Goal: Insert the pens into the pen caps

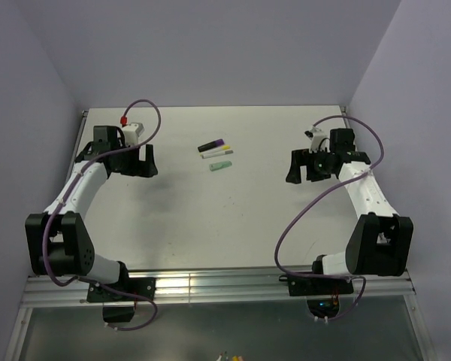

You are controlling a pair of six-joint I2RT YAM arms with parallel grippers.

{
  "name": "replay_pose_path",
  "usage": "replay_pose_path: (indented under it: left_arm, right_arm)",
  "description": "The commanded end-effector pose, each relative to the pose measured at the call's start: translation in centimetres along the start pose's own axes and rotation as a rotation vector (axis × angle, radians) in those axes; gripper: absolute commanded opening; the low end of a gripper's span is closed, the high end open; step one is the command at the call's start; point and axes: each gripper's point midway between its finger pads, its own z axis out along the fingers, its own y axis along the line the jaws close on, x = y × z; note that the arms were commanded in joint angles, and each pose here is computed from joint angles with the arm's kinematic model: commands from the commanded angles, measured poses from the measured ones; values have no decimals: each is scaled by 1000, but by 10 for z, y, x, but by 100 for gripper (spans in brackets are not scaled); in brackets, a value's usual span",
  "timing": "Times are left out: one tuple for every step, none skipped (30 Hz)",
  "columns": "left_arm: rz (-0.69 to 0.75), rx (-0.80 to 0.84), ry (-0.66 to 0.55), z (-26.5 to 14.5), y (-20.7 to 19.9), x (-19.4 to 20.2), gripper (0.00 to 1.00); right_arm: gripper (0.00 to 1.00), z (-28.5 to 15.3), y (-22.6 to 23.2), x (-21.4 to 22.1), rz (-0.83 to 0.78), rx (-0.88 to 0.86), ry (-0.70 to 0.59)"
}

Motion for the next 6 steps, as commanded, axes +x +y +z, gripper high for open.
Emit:
replay_pose_path:
  left_arm:
    - [14,-18,-130,-11,0,-29,99]
    - [14,-17,-130,-11,0,-29,100]
    - [12,-15,-136,-12,-1,-30,99]
    - [15,-15,-145,-14,-2,-32,100]
    - [19,-19,-160,-15,-1,-36,99]
    - [7,-32,-183,-18,0,-45,100]
  right_arm:
    - [98,-6,-6,-20,-46,54,-94]
    - [98,-6,-5,-20,-46,53,-97]
    - [98,-6,-5,-19,-45,53,-97]
    - [99,-7,-4,-20,-46,47,-102]
    - [99,-8,-3,-21,-49,43,-105]
    - [100,-8,-3,-27,-55,33,-111]
